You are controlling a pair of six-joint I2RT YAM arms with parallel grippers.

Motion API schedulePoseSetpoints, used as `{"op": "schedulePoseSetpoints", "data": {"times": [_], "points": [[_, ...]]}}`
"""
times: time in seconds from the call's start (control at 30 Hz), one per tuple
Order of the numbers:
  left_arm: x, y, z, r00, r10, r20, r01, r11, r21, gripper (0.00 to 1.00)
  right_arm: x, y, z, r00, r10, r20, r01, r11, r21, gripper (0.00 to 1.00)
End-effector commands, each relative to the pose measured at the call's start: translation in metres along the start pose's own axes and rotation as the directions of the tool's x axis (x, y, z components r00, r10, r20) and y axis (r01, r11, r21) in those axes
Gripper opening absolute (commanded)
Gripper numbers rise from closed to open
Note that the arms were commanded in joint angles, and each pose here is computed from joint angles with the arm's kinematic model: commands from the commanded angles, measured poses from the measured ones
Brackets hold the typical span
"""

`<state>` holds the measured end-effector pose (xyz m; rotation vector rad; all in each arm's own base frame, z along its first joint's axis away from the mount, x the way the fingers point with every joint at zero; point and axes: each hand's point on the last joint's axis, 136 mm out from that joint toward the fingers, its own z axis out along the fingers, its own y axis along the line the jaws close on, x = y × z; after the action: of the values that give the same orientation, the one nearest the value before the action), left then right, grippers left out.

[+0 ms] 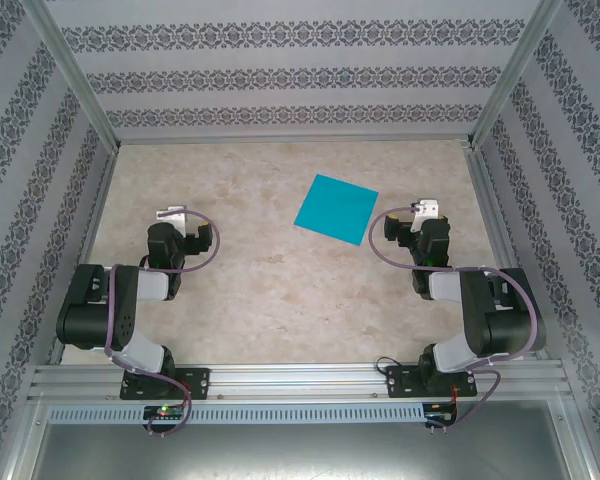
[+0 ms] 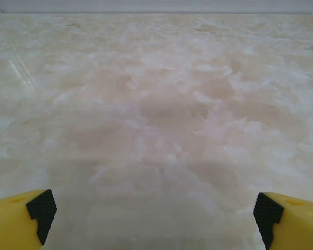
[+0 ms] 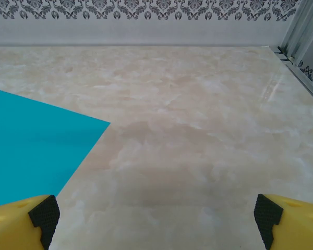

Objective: Fold a paper plane with a square sheet of paper (pick it up from the middle)

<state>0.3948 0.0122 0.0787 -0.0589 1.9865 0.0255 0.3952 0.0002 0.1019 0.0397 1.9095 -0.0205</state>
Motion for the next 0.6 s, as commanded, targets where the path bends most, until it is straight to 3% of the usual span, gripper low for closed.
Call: {"op": "schedulePoseSetpoints", "data": {"times": [0.0,0.57], "points": [[-0.0044,-0.0057,0.003,1.0,0.026,0.006,-0.026,1.0,0.017,1.0,-0.004,0.0014,0.0008,1.0,0.003,0.016,-0.003,1.0,-0.016,0.98],[-0.0054,-0.0061,0.003,1.0,0.026,0.009,-0.026,0.999,0.019,1.0,-0.0038,0.0009,0.0015,1.0,0.003,0.013,-0.003,1.0,-0.016,0.98]]}}
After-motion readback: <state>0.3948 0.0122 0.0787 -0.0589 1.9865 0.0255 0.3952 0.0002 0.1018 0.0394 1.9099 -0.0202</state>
